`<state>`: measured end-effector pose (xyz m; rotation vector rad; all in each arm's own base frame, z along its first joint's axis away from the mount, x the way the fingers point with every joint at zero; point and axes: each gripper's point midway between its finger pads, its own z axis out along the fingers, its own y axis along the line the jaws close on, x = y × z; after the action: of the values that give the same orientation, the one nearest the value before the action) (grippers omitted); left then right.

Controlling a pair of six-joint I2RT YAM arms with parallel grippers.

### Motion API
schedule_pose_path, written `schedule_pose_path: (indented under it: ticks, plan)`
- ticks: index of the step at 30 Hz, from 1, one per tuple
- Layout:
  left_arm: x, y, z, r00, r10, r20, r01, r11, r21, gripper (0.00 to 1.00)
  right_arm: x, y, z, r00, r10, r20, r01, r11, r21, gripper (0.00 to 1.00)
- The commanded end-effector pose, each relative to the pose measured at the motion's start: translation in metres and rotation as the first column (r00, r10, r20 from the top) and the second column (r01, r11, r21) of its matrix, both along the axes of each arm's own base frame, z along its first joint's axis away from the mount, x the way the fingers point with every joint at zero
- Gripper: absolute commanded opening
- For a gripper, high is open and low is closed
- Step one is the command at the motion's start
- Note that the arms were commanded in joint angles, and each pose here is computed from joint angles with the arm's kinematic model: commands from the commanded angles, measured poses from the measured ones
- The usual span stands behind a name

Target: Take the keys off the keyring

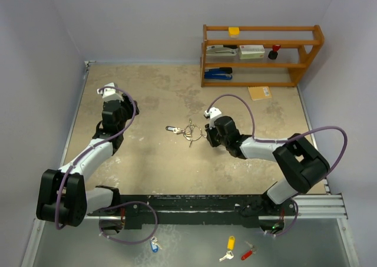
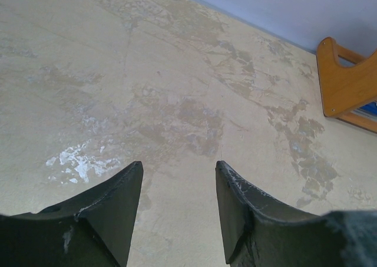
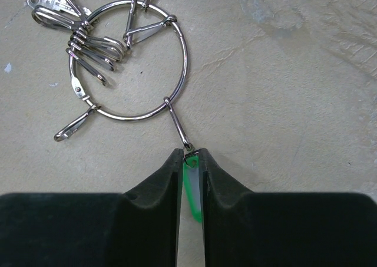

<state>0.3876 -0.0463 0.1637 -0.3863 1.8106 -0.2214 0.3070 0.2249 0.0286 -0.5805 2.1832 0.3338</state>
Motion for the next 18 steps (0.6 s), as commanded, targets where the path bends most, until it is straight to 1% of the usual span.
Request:
schedule_pose_path:
  ticks: [1,3,9,13,14,15,16,18]
  plan:
    - [0.0077,0.001,0.0207,0.998,0.007,0.063,-0.007,1.0,0.007,0.5,0.0125,0.0072,0.0127,0.999,-0.015,0.034,0.014,1.0,0.015,0.17]
    - [0.0072,0.0017,0.021,0.998,0.01,0.065,-0.011,1.0,0.007,0.5,0.0138,0.0052,0.0113,0.999,-0.027,0.032,0.027,1.0,0.002,0.15]
    - [0.0057,0.0023,0.0235,0.997,0.012,0.071,-0.013,1.0,0.007,0.49,0.0145,0.0036,0.006,0.999,-0.026,0.02,0.026,0.999,-0.022,0.17]
    - [0.0055,0.0025,0.024,0.997,0.013,0.072,-0.014,1.0,0.007,0.49,0.0145,0.0032,0.0053,0.999,-0.029,0.022,0.03,0.999,-0.023,0.16]
    - [0.0055,0.0023,0.0235,0.997,0.012,0.071,-0.013,1.0,0.006,0.49,0.0147,0.003,0.0051,0.999,-0.032,0.021,0.032,0.999,-0.023,0.13]
    - [0.0056,0.0024,0.0234,0.997,0.012,0.07,-0.013,1.0,0.007,0.49,0.0151,0.0026,0.0051,0.999,-0.035,0.022,0.036,0.999,-0.025,0.04]
    - [0.0055,0.0023,0.0227,0.998,0.013,0.069,-0.013,1.0,0.006,0.49,0.016,0.002,0.0058,0.999,-0.041,0.023,0.042,0.999,-0.024,0.0]
    - [0.006,0.0022,0.0229,0.998,0.013,0.069,-0.013,1.0,0.005,0.49,0.0193,0.0008,0.0119,0.997,-0.056,0.044,0.057,0.998,-0.021,0.0]
